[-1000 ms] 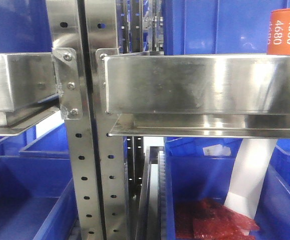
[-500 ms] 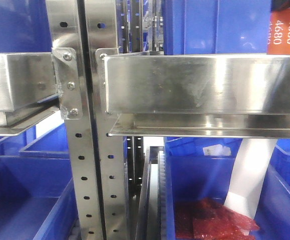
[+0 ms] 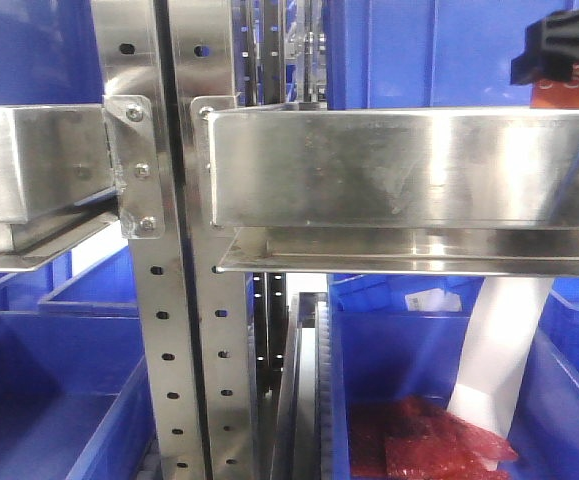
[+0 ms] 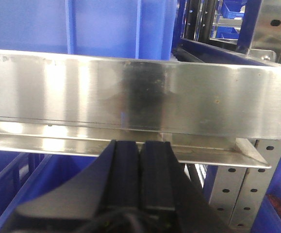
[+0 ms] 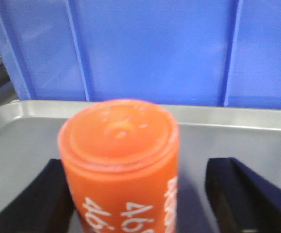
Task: Grab orange capacitor from left shelf to right conveyor
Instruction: 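Close the right gripper around the orange capacitor, then lift the capacitor and withdraw the right arm from the shelf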
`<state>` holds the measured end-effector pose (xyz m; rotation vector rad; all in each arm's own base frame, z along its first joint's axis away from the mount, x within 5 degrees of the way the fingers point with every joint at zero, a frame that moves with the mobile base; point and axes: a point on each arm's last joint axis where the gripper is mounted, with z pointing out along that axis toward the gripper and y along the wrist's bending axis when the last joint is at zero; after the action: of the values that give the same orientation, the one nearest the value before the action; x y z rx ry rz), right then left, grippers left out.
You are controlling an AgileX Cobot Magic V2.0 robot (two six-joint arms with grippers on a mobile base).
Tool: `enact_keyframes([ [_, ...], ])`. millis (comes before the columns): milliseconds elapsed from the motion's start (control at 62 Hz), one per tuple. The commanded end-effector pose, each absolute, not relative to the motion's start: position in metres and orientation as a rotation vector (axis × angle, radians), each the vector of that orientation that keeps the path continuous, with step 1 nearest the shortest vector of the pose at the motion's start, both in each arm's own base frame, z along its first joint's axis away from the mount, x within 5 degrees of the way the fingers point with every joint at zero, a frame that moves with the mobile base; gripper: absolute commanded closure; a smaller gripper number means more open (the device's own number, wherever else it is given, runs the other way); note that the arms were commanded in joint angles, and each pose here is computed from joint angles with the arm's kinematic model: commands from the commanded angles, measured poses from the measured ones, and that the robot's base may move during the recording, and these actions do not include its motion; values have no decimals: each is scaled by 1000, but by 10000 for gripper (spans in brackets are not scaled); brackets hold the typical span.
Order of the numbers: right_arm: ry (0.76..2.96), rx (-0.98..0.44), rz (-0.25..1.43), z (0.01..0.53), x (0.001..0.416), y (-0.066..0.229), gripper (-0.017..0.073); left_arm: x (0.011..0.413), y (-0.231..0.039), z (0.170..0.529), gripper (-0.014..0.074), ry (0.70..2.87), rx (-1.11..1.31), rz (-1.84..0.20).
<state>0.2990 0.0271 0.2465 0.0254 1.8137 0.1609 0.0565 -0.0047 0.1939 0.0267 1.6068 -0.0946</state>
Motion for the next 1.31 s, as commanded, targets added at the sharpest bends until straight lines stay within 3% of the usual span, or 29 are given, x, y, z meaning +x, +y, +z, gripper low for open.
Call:
enact_keyframes([
  [0,1646,2,170,275,302,28,81,55,-4,204,720,1510,18,-99],
  [177,1642,-9,167,276,301,29,382,55,-4,204,720,1510,18,-99],
  [242,1639,-27,163,279,299,29,436,55,-4,204,720,1510,18,-99],
  [516,1624,-53,138,316,266,26,437,55,-4,204,720,1510,18,-99],
  [758,1675,-61,84,349,202,18,437,55,-4,204,720,1510,18,-99],
  [1290,1645,-4,43,333,51,-1,437,55,-4,204,720,1510,18,-99],
])
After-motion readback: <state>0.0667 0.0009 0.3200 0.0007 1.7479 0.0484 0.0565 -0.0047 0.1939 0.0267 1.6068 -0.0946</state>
